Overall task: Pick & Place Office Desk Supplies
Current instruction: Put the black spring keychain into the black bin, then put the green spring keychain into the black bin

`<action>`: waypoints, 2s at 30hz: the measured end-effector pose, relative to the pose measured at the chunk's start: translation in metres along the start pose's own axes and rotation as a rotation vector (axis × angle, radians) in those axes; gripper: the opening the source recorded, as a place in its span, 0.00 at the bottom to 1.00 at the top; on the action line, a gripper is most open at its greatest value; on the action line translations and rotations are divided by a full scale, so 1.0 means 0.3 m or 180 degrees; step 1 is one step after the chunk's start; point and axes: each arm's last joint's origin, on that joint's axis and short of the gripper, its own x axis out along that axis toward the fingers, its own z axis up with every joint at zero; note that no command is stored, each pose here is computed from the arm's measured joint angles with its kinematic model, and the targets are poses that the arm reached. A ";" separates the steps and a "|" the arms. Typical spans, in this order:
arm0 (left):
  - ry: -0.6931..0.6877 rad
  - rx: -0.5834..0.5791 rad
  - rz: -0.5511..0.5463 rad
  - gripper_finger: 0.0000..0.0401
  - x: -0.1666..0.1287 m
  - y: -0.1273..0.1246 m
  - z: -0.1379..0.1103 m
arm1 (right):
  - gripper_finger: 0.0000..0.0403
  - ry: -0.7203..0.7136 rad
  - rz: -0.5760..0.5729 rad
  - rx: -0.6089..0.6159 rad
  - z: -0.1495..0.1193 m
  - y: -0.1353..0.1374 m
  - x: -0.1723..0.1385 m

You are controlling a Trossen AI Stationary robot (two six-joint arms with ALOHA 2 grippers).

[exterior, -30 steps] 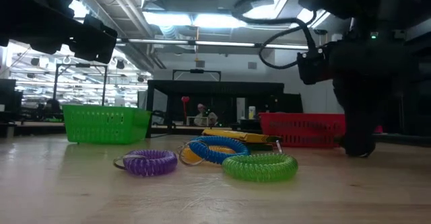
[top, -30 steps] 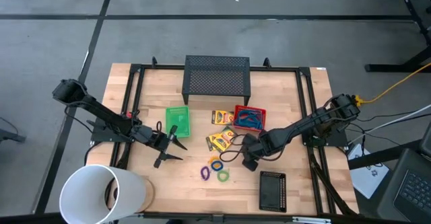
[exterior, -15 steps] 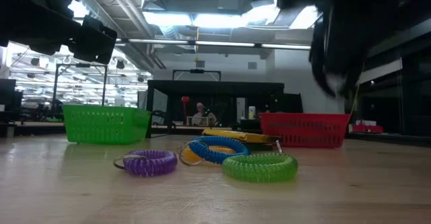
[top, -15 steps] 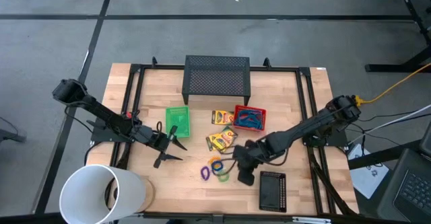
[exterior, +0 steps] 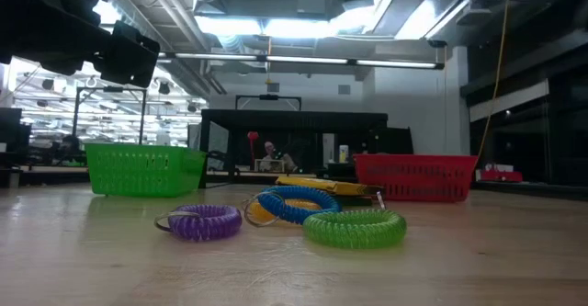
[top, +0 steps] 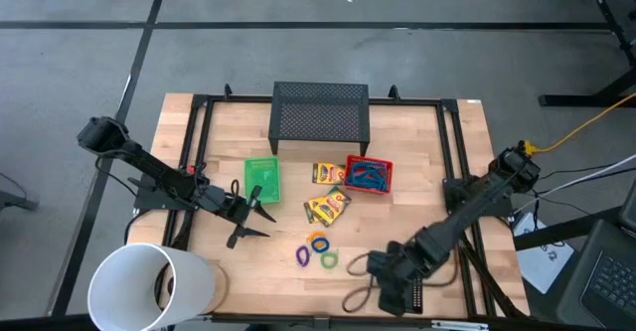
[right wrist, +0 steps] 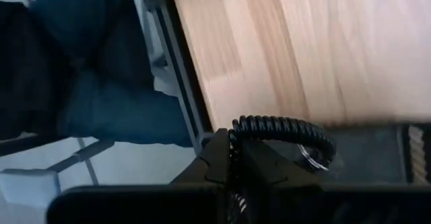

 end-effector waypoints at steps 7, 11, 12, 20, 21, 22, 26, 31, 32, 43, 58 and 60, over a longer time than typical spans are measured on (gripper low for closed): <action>0.0000 0.0003 0.0000 0.49 0.000 0.000 0.000 | 0.05 0.0122 -0.0372 0.0446 -0.079 -0.030 0.029; 0.0000 0.0004 -0.0001 0.49 0.000 0.000 0.000 | 0.12 0.0017 -0.0446 0.0581 -0.082 -0.042 0.037; 0.0001 0.0005 0.0000 0.49 0.000 0.000 0.000 | 0.16 0.0001 -0.0455 0.0590 -0.080 -0.043 0.037; 0.0017 -0.0002 -0.0001 0.49 0.000 0.000 -0.002 | 0.41 0.0061 -0.0506 0.0605 -0.080 -0.050 0.035; 0.0020 -0.0002 -0.0001 0.49 0.000 0.000 -0.002 | 0.43 0.0096 -0.0501 0.0612 -0.081 -0.050 0.035; 0.0023 -0.0003 0.0000 0.49 0.000 0.000 -0.002 | 0.45 0.0123 -0.0496 0.0619 -0.082 -0.051 0.035; 0.0023 -0.0003 0.0000 0.49 0.000 0.000 -0.002 | 0.49 0.0153 -0.0490 0.0583 -0.083 -0.050 0.035; 0.0023 -0.0002 0.0000 0.49 0.000 0.000 -0.002 | 0.49 -0.0128 -0.0371 0.0284 -0.060 -0.037 0.037; 0.0023 -0.0003 -0.0001 0.49 0.000 0.000 -0.002 | 0.48 -0.0235 -0.0311 0.0207 -0.048 -0.032 0.037; 0.0022 -0.0003 0.0002 0.49 0.000 0.000 -0.002 | 0.43 -0.1589 0.0024 -0.0267 0.169 -0.028 -0.003; 0.0050 -0.0017 0.0003 0.49 0.000 0.000 -0.005 | 0.39 -0.1135 -0.0139 -0.0590 0.360 -0.176 0.212; 0.0051 -0.0024 0.0002 0.49 0.000 0.000 -0.005 | 0.39 -0.1106 -0.0147 -0.0595 0.377 -0.180 0.228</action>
